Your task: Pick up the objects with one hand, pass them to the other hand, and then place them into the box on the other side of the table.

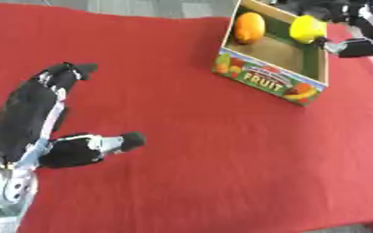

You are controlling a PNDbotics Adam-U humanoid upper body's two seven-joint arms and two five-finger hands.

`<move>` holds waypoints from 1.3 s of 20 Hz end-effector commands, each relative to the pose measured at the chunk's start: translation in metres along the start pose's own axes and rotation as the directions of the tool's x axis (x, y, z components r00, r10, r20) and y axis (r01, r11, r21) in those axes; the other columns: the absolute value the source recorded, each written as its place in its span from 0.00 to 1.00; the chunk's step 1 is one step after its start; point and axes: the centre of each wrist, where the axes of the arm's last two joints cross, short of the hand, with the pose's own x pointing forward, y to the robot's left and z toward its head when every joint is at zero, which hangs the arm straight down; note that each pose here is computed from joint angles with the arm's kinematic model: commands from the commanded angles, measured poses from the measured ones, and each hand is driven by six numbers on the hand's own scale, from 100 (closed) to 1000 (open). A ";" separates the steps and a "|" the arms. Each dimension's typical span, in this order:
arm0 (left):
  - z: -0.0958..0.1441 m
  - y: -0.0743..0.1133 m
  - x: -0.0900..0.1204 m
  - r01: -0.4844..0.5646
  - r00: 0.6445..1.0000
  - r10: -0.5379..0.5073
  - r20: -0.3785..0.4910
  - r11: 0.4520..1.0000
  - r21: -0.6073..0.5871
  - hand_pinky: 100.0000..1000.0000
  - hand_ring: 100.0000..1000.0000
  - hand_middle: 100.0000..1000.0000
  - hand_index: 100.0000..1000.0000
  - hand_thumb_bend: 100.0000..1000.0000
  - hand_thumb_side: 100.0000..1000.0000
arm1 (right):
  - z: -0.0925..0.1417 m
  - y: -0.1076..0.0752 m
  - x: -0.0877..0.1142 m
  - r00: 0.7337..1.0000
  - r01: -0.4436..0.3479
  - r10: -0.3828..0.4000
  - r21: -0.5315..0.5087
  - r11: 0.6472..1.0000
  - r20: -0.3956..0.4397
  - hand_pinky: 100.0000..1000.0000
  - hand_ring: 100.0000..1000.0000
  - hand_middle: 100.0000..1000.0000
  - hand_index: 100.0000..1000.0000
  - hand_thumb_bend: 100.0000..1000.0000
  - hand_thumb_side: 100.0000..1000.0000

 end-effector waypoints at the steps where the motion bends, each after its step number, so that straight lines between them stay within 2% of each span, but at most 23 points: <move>1: -0.003 0.005 0.005 0.004 1.000 -0.004 0.015 1.000 0.019 0.69 0.72 0.65 0.87 1.00 1.00 | -0.002 -0.025 0.007 0.995 -0.078 0.076 0.032 0.996 0.069 0.91 1.00 0.78 0.92 0.30 0.00; 6: -0.003 0.004 0.004 0.005 1.000 -0.005 0.013 1.000 0.016 0.69 0.72 0.64 0.87 1.00 1.00 | 0.001 -0.029 0.006 0.993 -0.083 0.079 0.048 0.995 0.088 0.90 1.00 0.76 0.90 0.30 0.00; 9: -0.002 0.004 0.004 0.006 1.000 -0.006 0.009 1.000 0.013 0.69 0.72 0.64 0.87 1.00 0.99 | -0.003 -0.029 0.009 0.994 -0.050 0.048 0.018 0.999 0.093 0.88 1.00 0.74 0.90 0.15 0.00; 10: -0.002 0.003 0.004 0.007 1.000 -0.007 0.008 1.000 0.012 0.69 0.72 0.64 0.87 1.00 0.99 | -0.006 -0.029 0.011 0.995 -0.024 0.024 -0.002 1.000 0.096 0.88 1.00 0.74 0.90 0.12 0.00; 11: -0.002 0.003 0.004 0.007 1.000 -0.007 0.008 1.000 0.012 0.69 0.72 0.64 0.87 1.00 0.99 | -0.011 -0.029 0.014 0.994 0.012 -0.009 -0.027 1.000 0.105 0.87 1.00 0.72 0.92 0.00 0.00; 14: -0.002 0.004 0.003 0.008 1.000 -0.008 0.007 1.000 0.012 0.69 0.72 0.64 0.87 1.00 0.98 | -0.030 -0.035 0.034 0.975 0.162 -0.146 -0.089 0.983 0.170 0.88 1.00 0.70 0.90 0.00 0.00; 15: -0.002 0.004 0.003 0.008 1.000 -0.008 0.006 1.000 0.013 0.69 0.72 0.64 0.87 1.00 0.99 | -0.037 -0.041 0.043 0.961 0.213 -0.190 -0.099 0.972 0.200 0.88 1.00 0.70 0.89 0.00 0.00; 16: -0.002 0.004 0.003 0.009 1.000 -0.009 0.005 1.000 0.012 0.69 0.72 0.64 0.87 1.00 0.99 | -0.042 -0.046 0.053 0.945 0.260 -0.231 -0.102 0.960 0.230 0.87 1.00 0.70 0.89 0.00 0.05; 17: -0.002 0.004 0.003 0.009 1.000 -0.009 0.002 1.000 0.012 0.69 0.72 0.64 0.87 1.00 0.99 | -0.048 -0.052 0.064 0.926 0.301 -0.265 -0.102 0.948 0.270 0.87 1.00 0.70 0.89 0.00 0.17; 18: -0.002 0.004 0.002 0.010 1.000 -0.010 0.000 1.000 0.011 0.69 0.72 0.64 0.87 1.00 0.99 | -0.053 -0.056 0.074 0.905 0.335 -0.292 -0.095 0.937 0.309 0.87 1.00 0.70 0.88 0.00 0.19; 19: -0.002 0.003 0.002 0.011 1.000 -0.011 -0.001 1.000 0.011 0.69 0.72 0.65 0.87 1.00 0.98 | -0.059 -0.059 0.086 0.885 0.358 -0.311 -0.080 0.930 0.348 0.87 1.00 0.71 0.88 0.00 0.26; 20: -0.002 0.003 0.002 0.012 1.000 -0.012 -0.002 1.000 0.011 0.69 0.72 0.65 0.87 1.00 0.98 | -0.064 -0.061 0.097 0.864 0.371 -0.322 -0.058 0.927 0.387 0.87 1.00 0.71 0.88 0.00 0.25; 21: -0.002 0.003 0.002 0.012 1.000 -0.012 -0.003 1.000 0.011 0.69 0.72 0.65 0.87 1.00 0.97 | -0.070 -0.062 0.110 0.842 0.376 -0.327 -0.031 0.926 0.430 0.87 1.00 0.71 0.87 0.00 0.06; 22: -0.002 0.004 0.002 0.013 1.000 -0.013 -0.003 1.000 0.011 0.69 0.72 0.65 0.87 1.00 0.97 | -0.076 -0.061 0.123 0.817 0.378 -0.333 0.000 0.926 0.470 0.87 1.00 0.71 0.87 0.00 0.13; 23: -0.002 0.004 0.002 0.013 1.000 -0.013 -0.003 1.000 0.012 0.70 0.72 0.65 0.87 1.00 0.96 | -0.083 -0.059 0.137 0.788 0.373 -0.337 0.035 0.927 0.515 0.87 1.00 0.72 0.86 0.00 0.00; 26: -0.003 0.005 0.002 0.012 1.000 -0.012 -0.003 1.000 0.012 0.70 0.72 0.65 0.87 1.00 0.95 | -0.096 -0.050 0.171 0.713 0.346 -0.349 0.128 0.929 0.608 0.87 1.00 0.71 0.86 0.00 0.00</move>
